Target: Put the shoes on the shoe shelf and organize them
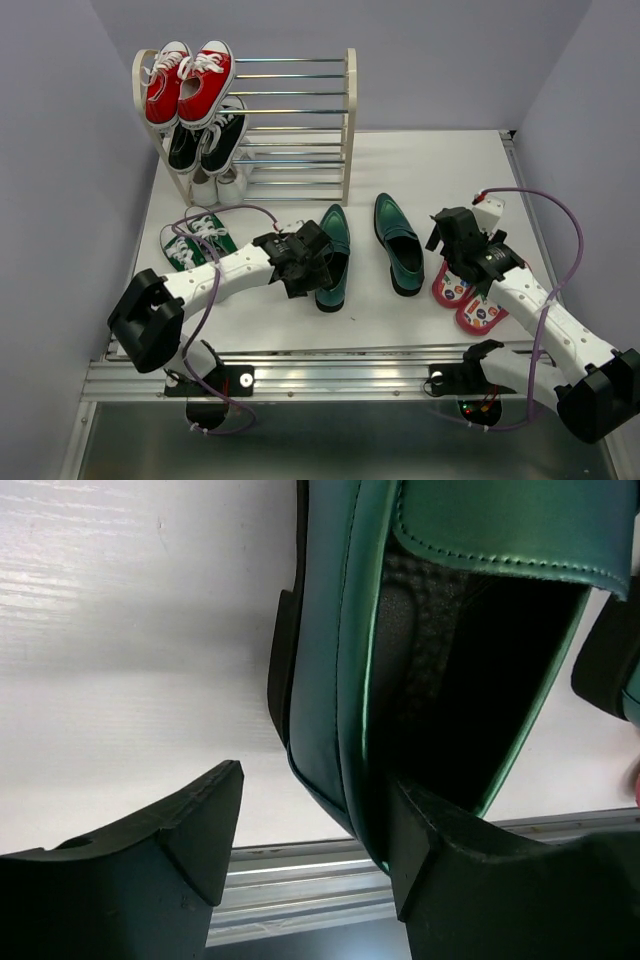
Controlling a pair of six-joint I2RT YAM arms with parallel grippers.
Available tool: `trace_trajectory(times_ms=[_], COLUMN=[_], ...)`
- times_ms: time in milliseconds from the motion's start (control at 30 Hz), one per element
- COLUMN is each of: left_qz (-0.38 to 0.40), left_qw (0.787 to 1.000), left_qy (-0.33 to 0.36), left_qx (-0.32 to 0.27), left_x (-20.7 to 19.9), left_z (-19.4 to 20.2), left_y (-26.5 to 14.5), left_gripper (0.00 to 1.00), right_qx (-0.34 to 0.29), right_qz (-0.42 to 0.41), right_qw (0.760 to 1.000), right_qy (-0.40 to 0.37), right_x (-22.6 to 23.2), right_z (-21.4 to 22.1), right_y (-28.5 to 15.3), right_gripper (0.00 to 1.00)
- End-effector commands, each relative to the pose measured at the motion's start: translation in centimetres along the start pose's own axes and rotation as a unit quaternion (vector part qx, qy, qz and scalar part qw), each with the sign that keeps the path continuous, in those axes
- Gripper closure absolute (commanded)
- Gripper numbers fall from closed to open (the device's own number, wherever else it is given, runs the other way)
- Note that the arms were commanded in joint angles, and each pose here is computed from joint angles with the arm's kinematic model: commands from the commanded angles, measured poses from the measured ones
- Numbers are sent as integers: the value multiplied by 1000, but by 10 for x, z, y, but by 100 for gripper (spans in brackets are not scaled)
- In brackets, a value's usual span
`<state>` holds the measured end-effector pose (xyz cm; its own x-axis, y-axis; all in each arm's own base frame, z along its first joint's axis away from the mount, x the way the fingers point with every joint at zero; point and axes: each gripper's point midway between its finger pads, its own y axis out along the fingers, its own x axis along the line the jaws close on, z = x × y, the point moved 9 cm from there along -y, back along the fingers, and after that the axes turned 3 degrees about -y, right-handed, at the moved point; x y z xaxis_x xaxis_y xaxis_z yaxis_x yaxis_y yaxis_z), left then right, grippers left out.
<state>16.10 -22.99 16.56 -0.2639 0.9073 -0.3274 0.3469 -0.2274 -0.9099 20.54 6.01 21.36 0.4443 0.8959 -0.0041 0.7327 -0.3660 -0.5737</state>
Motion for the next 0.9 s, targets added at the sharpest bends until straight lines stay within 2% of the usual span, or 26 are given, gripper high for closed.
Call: trace_trajectory(times_ms=[0, 67, 100, 167, 200, 300, 367, 400, 467, 633, 867], left_qz=[-20, -21, -20, -21, -22, -25, -29, -31, -32, -41, -66], left_qw=[1000, 1000, 1000, 1000, 1000, 1000, 999, 999, 999, 999, 994], left_qy=[12, 14, 13, 15, 15, 15, 14, 11, 4, 0, 10], left_qx=[-6, -5, -6, -4, -6, -6, -9, -10, -17, -29, -86], left_x=[-7, -8, -9, -10, -11, -13, -14, -13, -12, -10, -3], left_z=[-6, -7, -7, -7, -8, -9, -10, -11, -12, -15, -28], left_y=[-3, -2, -2, -1, -2, -2, -3, -5, -9, -25, -43], left_gripper=[40, 45, 53, 60, 69, 82, 85, 93, 100, 100, 100], right_qx=[-12, -13, -13, -15, -16, -18, -17, -16, -15, -12, -5], right_qz=[-4, -4, -4, -3, 1, -1, 0, 0, -1, -2, -1], right_qw=[1000, 1000, 1000, 1000, 1000, 1000, 1000, 1000, 1000, 1000, 1000], right_qy=[9, 9, 8, 10, 14, 16, 15, 14, 13, 10, 4], right_x=[2, 2, 1, 1, -1, -1, -1, -1, -1, 0, 2], right_z=[-2, -2, -2, -2, -3, -4, -4, -4, -4, -2, -1], right_y=[2, 2, 2, 1, 2, 2, 2, 2, 2, 3, 5], right_gripper=[0, 0, 0, 0, 0, 0, 0, 0, 0, 0, 0])
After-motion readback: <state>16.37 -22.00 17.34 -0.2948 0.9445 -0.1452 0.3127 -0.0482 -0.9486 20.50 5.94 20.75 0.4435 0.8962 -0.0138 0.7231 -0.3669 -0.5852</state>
